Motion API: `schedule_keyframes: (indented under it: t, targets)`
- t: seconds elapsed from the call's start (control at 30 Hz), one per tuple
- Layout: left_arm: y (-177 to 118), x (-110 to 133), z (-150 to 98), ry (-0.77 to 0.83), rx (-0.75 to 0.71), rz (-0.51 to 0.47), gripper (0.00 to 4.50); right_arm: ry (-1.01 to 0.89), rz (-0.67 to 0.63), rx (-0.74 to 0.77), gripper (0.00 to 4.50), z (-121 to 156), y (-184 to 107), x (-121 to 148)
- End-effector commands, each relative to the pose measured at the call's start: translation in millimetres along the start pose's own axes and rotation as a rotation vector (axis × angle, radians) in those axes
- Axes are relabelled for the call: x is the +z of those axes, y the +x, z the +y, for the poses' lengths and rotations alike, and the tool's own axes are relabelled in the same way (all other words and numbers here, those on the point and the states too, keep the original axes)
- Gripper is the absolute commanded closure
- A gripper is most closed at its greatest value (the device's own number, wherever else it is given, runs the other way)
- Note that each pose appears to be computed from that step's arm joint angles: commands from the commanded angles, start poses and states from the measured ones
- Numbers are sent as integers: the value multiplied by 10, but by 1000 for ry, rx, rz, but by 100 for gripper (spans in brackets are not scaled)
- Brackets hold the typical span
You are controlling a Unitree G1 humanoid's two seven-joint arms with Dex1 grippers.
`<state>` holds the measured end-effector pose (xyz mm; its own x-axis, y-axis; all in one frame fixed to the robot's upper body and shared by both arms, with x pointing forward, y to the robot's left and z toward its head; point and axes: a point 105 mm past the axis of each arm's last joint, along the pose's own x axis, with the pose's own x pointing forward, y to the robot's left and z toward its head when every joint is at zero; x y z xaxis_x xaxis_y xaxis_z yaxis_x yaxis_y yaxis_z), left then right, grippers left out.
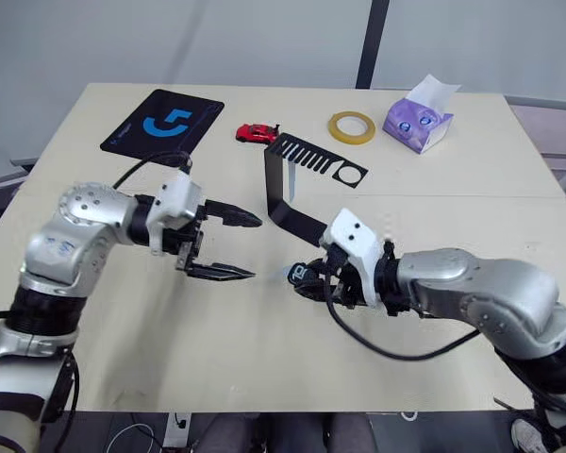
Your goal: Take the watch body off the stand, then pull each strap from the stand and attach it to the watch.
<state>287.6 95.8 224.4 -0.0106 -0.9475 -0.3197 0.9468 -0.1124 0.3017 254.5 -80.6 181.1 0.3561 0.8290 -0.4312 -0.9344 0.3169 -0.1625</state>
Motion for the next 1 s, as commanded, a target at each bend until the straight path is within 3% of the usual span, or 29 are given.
schedule_keyframes:
  t: [0.03,0.7,1.0]
  targets:
    - [-13,105,-102,39,-71,-8,3,-234,-23,25,297,47,-54,78]
    - [14,-27,-189,91,-84,38,3,-312,-30,18,297,-69,-98,31]
    - [-115,-163,-219,102,-19,89,3,-162,-87,-14,297,-134,-36,78]
